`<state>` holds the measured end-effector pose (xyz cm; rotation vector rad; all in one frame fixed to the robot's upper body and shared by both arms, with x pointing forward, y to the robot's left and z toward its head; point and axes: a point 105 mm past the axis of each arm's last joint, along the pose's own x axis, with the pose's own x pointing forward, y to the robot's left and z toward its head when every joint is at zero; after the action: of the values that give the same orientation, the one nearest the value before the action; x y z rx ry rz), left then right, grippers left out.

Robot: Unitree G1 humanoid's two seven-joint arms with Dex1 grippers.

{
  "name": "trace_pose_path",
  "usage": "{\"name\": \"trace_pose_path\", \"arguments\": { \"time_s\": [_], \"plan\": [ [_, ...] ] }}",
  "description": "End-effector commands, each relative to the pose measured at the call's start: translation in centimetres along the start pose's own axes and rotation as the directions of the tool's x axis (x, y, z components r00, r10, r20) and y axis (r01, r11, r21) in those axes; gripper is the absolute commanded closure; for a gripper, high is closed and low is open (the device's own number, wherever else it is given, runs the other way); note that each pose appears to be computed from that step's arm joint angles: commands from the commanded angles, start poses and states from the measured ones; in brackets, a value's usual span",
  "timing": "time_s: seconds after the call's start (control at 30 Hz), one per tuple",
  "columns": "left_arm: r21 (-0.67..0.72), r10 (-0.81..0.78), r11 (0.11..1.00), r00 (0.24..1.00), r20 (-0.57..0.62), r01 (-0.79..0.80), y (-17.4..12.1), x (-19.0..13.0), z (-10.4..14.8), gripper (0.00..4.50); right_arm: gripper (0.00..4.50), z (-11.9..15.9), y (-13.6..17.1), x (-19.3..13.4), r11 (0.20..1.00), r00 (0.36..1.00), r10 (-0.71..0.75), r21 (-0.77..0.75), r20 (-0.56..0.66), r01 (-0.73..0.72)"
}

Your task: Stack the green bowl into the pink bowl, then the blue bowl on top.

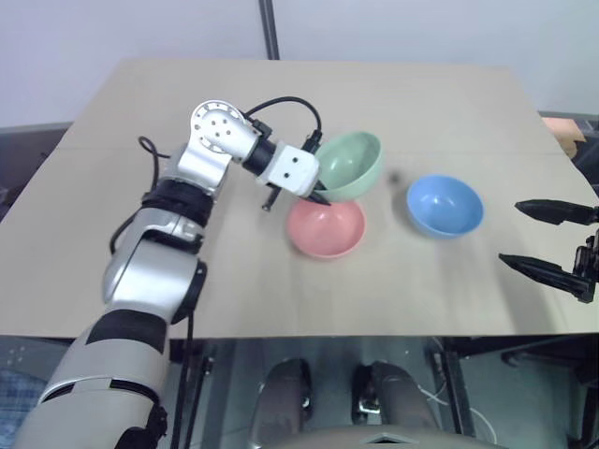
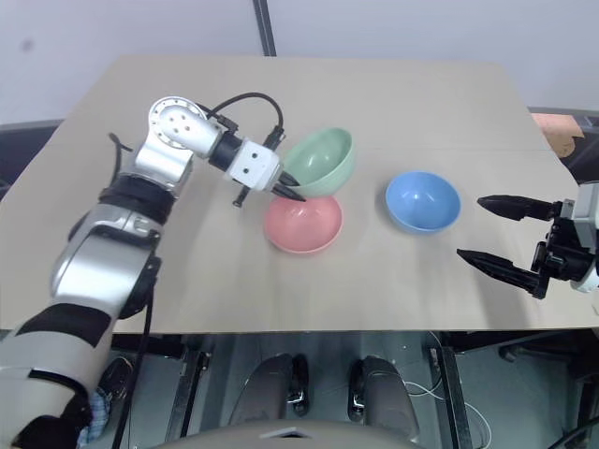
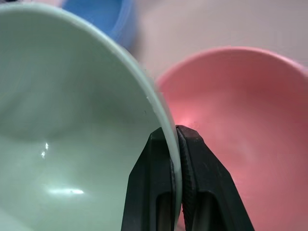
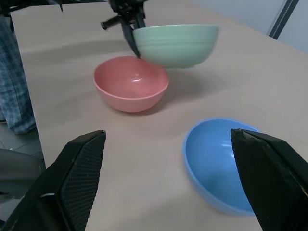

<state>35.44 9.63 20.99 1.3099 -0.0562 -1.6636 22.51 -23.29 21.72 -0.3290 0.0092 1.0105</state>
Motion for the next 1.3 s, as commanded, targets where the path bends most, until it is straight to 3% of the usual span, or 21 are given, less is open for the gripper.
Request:
{"name": "trace_pose_path", "arguments": {
  "time_s": [0.03,0.2,0.47,0.63,0.67,0.77,0.83,0.87,1.13,1.3],
  "plan": [
    [0.03,-0.03,0.999,1.0,0.004,0.03,-0.2,-0.8,1.3,4.45,0.0,0.5,0.0,-0.1,0.999,1.0,-0.006,-0.033,0.014,0.006],
    [0.02,-0.085,0.996,0.996,-0.016,0.085,-1.5,-1.0,1.2,4.45,0.0,0.4,0.1,0.1,1.0,1.0,-0.001,-0.03,0.016,0.002],
    [0.063,-0.105,0.993,0.992,0.064,0.101,-2.1,-0.2,2.7,4.45,0.0,0.5,0.0,0.1,1.0,1.0,0.001,-0.03,0.013,-0.001],
    [0.051,-0.129,0.991,0.991,0.036,0.127,-2.2,-0.4,2.7,4.45,0.0,0.5,0.0,0.1,1.0,1.0,0.001,-0.031,0.011,-0.001],
    [0.049,-0.131,0.99,0.991,0.031,0.129,-2.2,-0.5,2.6,3.7,0.0,0.5,0.0,0.1,1.0,1.0,0.001,-0.031,0.01,0.0],
    [0.047,-0.127,0.991,0.992,0.024,0.126,-2.2,-0.6,2.4,2.48,0.0,0.5,0.0,0.1,0.999,1.0,-0.001,-0.032,0.01,0.001],
    [0.054,-0.12,0.991,0.992,0.023,0.119,-2.0,-0.5,2.4,1.38,0.0,0.5,0.0,0.1,0.999,1.0,-0.001,-0.032,0.011,0.001],
    [0.055,-0.116,0.992,0.993,0.024,0.114,-2.0,-0.5,2.4,1.18,0.0,0.5,0.0,0.1,0.999,1.0,0.0,-0.032,0.011,0.0],
    [-0.138,0.072,0.989,0.983,0.17,-0.049,0.5,-2.7,3.0,1.18,0.0,0.5,-0.1,0.3,0.999,1.0,0.002,-0.032,0.007,-0.002],
    [-0.396,0.274,0.904,0.928,0.251,-0.16,0.6,-6.2,1.2,1.18,0.0,-0.1,-0.8,0.8,1.0,0.999,-0.006,-0.026,-0.035,0.005]
  ]
}}
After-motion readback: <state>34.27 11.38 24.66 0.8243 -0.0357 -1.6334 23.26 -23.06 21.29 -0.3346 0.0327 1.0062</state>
